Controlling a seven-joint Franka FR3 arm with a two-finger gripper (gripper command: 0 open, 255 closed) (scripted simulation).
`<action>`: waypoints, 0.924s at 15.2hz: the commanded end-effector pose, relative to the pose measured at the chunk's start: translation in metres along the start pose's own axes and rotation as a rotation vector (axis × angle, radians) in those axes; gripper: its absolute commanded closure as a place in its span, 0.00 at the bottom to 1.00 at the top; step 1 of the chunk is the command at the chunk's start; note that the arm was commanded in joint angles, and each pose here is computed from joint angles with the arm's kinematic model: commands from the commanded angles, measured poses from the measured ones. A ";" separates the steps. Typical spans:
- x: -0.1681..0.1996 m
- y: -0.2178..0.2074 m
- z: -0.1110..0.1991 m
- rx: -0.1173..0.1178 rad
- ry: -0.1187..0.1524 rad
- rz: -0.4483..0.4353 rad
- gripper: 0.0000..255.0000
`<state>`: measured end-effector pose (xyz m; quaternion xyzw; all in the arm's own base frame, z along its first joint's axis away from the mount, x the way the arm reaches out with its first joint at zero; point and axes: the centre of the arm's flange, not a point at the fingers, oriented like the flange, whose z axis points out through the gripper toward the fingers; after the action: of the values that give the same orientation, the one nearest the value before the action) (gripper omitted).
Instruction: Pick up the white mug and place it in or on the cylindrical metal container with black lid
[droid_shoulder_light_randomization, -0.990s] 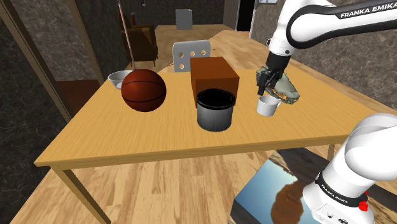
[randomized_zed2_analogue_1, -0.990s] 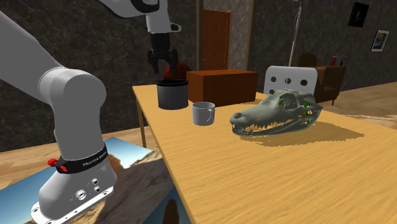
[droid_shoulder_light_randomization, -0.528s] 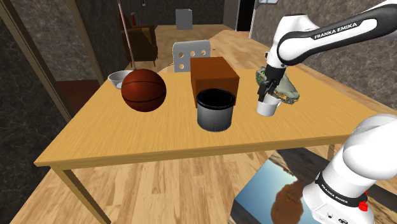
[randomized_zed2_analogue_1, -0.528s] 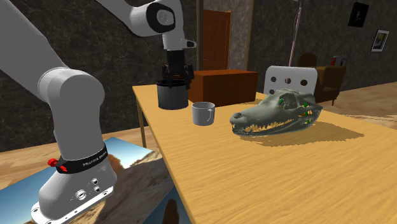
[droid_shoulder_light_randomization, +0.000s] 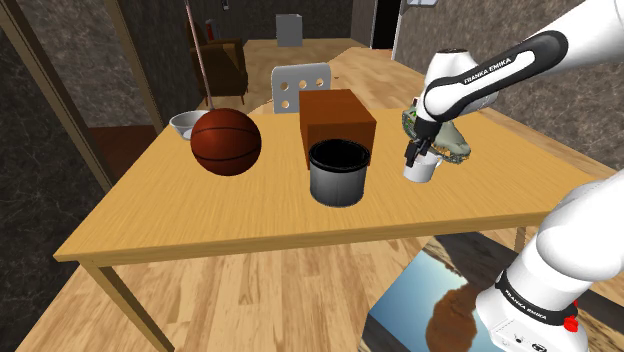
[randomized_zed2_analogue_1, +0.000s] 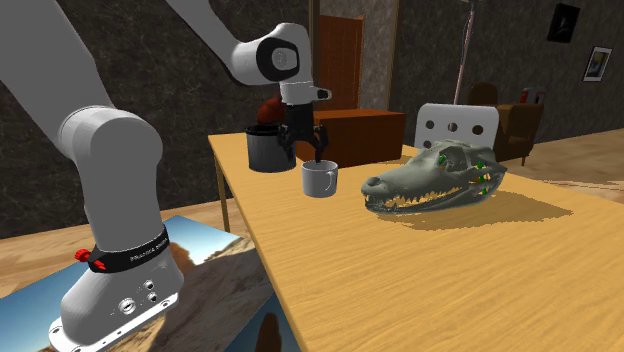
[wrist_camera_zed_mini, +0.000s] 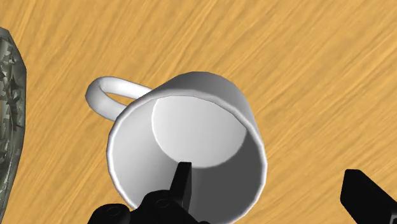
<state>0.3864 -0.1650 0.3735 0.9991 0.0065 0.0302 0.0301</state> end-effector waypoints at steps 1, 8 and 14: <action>-0.001 0.001 0.010 -0.001 0.001 -0.001 0.00; -0.001 0.001 0.035 -0.001 0.001 -0.001 0.00; -0.001 0.001 0.035 -0.001 0.001 -0.001 1.00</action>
<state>0.3878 -0.1678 0.3391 0.9990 0.0072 0.0304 0.0308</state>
